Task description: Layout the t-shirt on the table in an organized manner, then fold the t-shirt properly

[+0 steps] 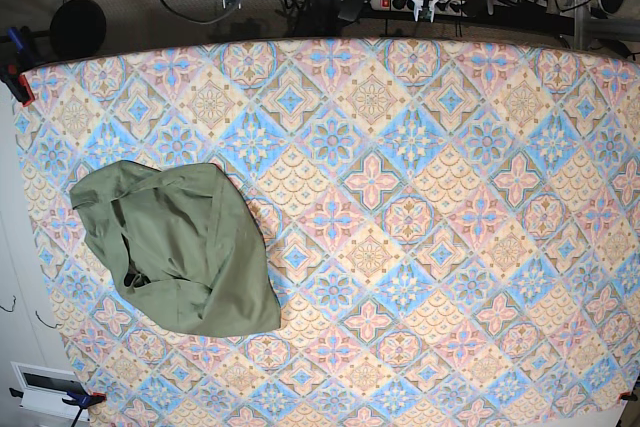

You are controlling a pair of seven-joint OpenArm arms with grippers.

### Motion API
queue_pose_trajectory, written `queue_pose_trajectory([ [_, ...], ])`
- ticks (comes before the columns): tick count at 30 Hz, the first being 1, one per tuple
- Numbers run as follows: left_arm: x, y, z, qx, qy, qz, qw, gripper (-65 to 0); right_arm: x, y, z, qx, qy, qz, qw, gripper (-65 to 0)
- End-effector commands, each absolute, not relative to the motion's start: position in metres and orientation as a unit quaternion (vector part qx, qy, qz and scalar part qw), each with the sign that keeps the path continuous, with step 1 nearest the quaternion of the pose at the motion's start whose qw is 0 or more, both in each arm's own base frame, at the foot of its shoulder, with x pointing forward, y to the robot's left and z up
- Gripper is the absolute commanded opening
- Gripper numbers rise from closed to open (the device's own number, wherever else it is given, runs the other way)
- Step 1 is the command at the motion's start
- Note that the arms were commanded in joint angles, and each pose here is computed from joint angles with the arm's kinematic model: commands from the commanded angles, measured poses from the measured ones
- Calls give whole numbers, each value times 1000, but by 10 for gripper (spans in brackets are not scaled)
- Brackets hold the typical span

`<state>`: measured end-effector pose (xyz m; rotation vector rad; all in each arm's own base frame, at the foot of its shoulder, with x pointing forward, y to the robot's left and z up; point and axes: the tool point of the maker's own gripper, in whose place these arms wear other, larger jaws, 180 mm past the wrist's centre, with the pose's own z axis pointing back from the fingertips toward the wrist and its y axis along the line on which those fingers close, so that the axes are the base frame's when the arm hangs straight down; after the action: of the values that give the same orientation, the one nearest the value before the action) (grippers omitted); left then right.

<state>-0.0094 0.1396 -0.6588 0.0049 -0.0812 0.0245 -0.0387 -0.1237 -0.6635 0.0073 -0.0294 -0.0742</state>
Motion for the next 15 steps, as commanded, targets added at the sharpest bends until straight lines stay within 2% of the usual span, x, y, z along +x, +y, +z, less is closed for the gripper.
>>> queue_pose_trajectory([
  [1,-8,142,-658,5,-44,11,999,-648,-41,-125,-663,1,-15,-40,999,-650],
  [15,-8,142,-658,5,-44,11,999,-648,-41,-125,-663,1,-15,-40,999,-650],
])
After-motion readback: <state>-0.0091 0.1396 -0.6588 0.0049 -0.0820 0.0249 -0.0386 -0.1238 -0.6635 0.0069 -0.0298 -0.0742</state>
